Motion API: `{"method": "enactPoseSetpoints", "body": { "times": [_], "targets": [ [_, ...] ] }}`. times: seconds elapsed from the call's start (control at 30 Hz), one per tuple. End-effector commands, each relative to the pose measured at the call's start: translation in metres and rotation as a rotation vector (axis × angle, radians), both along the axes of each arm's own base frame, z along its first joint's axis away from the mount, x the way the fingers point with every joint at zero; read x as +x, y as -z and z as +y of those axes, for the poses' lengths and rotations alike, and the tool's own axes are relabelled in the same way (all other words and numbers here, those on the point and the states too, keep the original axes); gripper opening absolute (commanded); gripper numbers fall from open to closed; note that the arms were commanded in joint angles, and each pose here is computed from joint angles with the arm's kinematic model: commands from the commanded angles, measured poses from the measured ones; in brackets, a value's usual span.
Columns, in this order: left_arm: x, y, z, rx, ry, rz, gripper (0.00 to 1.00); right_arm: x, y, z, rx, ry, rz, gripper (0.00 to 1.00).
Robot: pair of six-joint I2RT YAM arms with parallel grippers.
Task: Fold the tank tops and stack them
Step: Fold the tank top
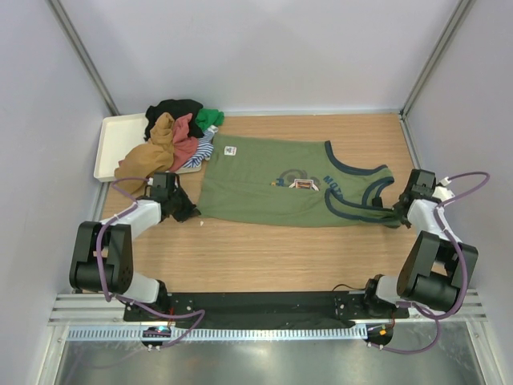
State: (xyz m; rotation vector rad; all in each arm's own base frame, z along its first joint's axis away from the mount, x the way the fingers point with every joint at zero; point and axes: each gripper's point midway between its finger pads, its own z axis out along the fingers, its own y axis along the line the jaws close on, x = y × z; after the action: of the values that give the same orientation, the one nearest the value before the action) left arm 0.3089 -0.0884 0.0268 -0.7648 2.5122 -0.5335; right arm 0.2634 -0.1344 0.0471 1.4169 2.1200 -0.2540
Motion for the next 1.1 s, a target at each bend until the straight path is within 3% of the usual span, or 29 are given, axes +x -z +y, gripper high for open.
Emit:
{"method": "enactPoseSetpoints", "body": {
  "times": [0.0,0.27,0.9,0.97,1.0,1.07],
  "targets": [
    [0.007,-0.009,0.006,0.016,-0.024,-0.032,0.00,-0.001,-0.024,-0.032,-0.135,0.133,0.009,0.01],
    [0.000,-0.015,0.007,0.017,-0.019,-0.059,0.00,-0.028,-0.015,-0.039,-0.156,0.240,0.153,0.04],
    [-0.077,-0.010,-0.010,-0.016,0.000,-0.023,0.01,-0.054,-0.038,-0.056,-0.198,0.320,0.124,0.08],
    [-0.086,-0.009,-0.012,-0.018,0.009,-0.020,0.04,-0.058,-0.043,-0.062,-0.210,0.346,0.129,0.08],
    [-0.089,-0.007,-0.012,-0.014,0.008,-0.014,0.13,-0.058,-0.044,-0.064,-0.213,0.354,0.123,0.08],
    [-0.093,-0.008,-0.014,-0.019,0.016,-0.019,0.17,-0.059,-0.046,-0.066,-0.214,0.359,0.119,0.08]
  ]
}}
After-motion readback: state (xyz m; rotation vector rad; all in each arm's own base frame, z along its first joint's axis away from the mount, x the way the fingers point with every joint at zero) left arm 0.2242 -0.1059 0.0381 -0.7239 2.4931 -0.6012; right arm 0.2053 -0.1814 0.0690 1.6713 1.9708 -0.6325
